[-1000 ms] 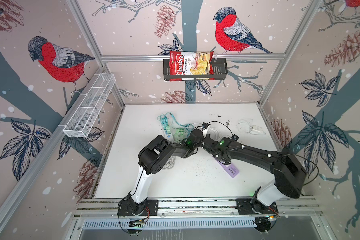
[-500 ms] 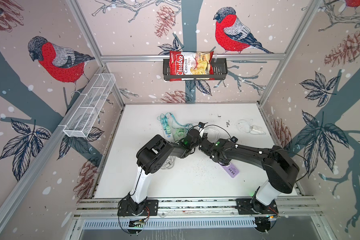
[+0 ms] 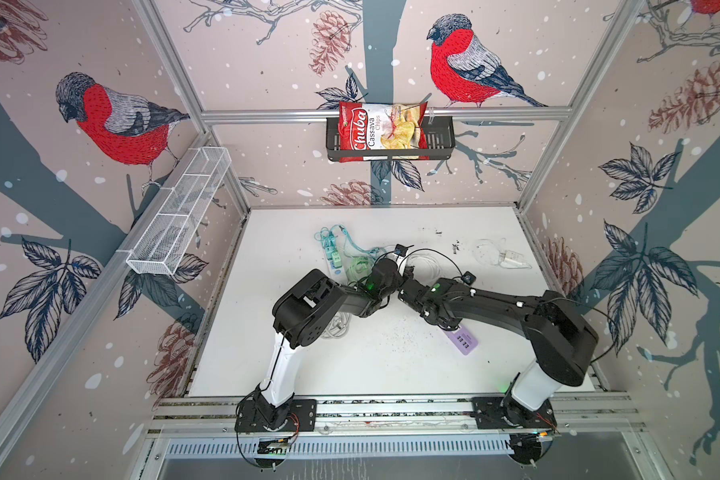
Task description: Insert the plug
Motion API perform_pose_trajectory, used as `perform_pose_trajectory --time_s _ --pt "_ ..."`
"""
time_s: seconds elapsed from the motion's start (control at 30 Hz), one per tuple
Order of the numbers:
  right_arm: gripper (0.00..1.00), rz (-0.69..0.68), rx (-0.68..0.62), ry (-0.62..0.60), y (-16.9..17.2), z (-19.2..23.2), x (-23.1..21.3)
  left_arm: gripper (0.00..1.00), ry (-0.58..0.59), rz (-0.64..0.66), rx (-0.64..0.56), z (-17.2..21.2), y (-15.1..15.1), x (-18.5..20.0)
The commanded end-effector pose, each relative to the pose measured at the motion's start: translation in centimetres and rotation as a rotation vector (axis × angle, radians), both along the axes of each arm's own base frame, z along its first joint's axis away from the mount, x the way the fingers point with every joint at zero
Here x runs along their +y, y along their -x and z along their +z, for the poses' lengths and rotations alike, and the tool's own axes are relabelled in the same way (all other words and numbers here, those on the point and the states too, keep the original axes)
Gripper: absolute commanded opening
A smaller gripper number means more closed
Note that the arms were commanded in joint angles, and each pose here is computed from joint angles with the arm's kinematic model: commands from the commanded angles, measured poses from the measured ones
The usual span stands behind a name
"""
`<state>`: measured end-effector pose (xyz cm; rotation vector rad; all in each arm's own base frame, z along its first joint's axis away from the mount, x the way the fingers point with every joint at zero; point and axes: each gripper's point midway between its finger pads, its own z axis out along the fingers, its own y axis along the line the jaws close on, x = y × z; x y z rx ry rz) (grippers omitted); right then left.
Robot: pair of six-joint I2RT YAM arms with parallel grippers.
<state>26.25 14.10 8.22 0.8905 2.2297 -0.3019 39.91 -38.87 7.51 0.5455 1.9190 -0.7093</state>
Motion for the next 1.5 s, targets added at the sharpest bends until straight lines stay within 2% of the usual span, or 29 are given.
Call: perform_pose_trajectory --time_s 0.0,0.17,0.53,0.87,1.47 --pt "0.00 0.008 -0.008 -0.059 -0.4 -0.3 1.1 0.00 0.030 0.011 -0.024 1.2 -0.2 0.1" --pt "0.00 0.015 -0.025 -0.070 -0.5 0.5 1.2 0.00 0.032 0.013 -0.022 1.2 -0.3 0.3" --pt "0.00 -0.001 0.026 -0.048 -0.1 -1.1 0.7 0.00 0.033 0.014 -0.029 1.4 -0.3 0.4" --pt "0.00 0.002 0.025 -0.097 0.7 -0.6 0.6 0.00 0.038 0.007 -0.026 1.4 -0.4 0.2" --pt "0.00 -0.009 0.028 -0.071 0.5 -0.7 -0.2 0.00 0.040 0.007 -0.024 1.3 -0.4 0.3"
